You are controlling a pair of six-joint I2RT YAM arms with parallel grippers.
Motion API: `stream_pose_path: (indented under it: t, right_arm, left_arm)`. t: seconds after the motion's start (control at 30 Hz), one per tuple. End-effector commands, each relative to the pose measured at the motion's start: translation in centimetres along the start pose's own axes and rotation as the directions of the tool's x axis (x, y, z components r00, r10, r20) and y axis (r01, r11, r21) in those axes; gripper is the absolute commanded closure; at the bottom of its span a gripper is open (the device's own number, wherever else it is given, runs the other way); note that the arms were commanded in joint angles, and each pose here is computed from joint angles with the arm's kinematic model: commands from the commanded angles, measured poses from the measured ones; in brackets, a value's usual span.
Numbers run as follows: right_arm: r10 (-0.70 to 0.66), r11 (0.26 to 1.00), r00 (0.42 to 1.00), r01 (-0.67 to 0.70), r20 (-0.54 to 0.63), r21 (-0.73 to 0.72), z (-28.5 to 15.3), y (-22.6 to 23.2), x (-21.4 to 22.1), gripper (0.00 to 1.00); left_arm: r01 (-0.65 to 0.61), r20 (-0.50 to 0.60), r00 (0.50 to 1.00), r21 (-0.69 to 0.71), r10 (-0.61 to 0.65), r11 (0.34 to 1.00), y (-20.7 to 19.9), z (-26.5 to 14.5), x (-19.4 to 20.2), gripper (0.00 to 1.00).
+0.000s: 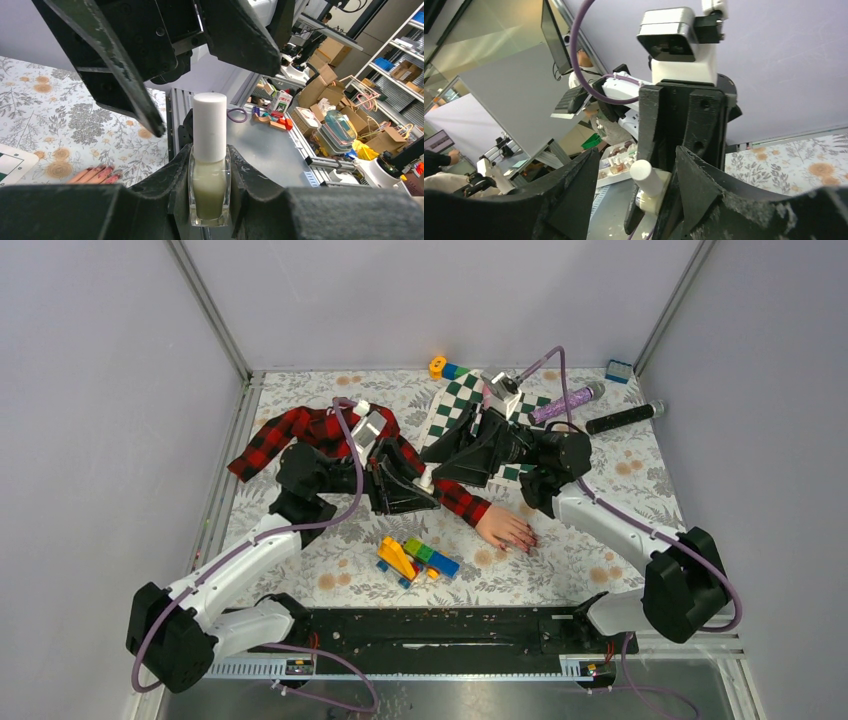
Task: Paint the nails
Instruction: Screw the nail polish bottle.
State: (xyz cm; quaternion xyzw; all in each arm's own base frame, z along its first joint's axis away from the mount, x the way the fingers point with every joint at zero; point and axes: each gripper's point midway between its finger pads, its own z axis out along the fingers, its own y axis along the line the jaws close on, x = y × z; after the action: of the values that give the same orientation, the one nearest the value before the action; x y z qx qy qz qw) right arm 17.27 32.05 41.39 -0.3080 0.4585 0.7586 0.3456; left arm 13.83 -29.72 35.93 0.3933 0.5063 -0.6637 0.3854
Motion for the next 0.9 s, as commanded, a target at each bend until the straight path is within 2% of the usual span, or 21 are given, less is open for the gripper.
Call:
stream_pose_path:
  t: [0.0,0.33,0.63,0.73,0.83,0.87]
  right_arm:
    - [-0.075,0.991,0.997,0.071,-0.028,-0.110,1.3,2.9,-0.3,0.37]
    - [-0.036,0.991,0.997,0.027,-0.067,-0.133,1.9,2.9,0.5,0.49]
    - [-0.012,0.989,0.993,-0.005,-0.116,-0.147,2.3,2.7,1.5,0.65]
    - [-0.004,0.989,0.991,-0.016,-0.132,-0.149,2.3,2.7,1.8,0.77]
    - [0.012,0.989,0.989,-0.034,-0.150,-0.142,2.3,2.5,2.2,0.98]
    - [0.018,0.990,0.988,-0.040,-0.154,-0.137,2.2,2.4,2.4,1.00]
  left_arm:
    - [-0.070,0.039,0.997,0.063,0.067,0.996,-1.5,-0.1,-1.2,1.00]
    - [-0.070,0.067,0.996,0.077,0.065,0.995,-1.9,-0.3,-1.7,1.00]
    - [-0.071,0.080,0.995,0.055,0.066,0.996,-1.4,-0.6,-1.9,1.00]
    - [-0.075,0.088,0.994,0.039,0.071,0.996,-1.1,-0.8,-2.1,1.00]
    - [-0.076,0.098,0.992,-0.001,0.076,0.997,-0.4,-1.0,-2.3,1.00]
    - [-0.074,0.101,0.992,-0.026,0.076,0.997,0.1,-1.2,-2.4,1.00]
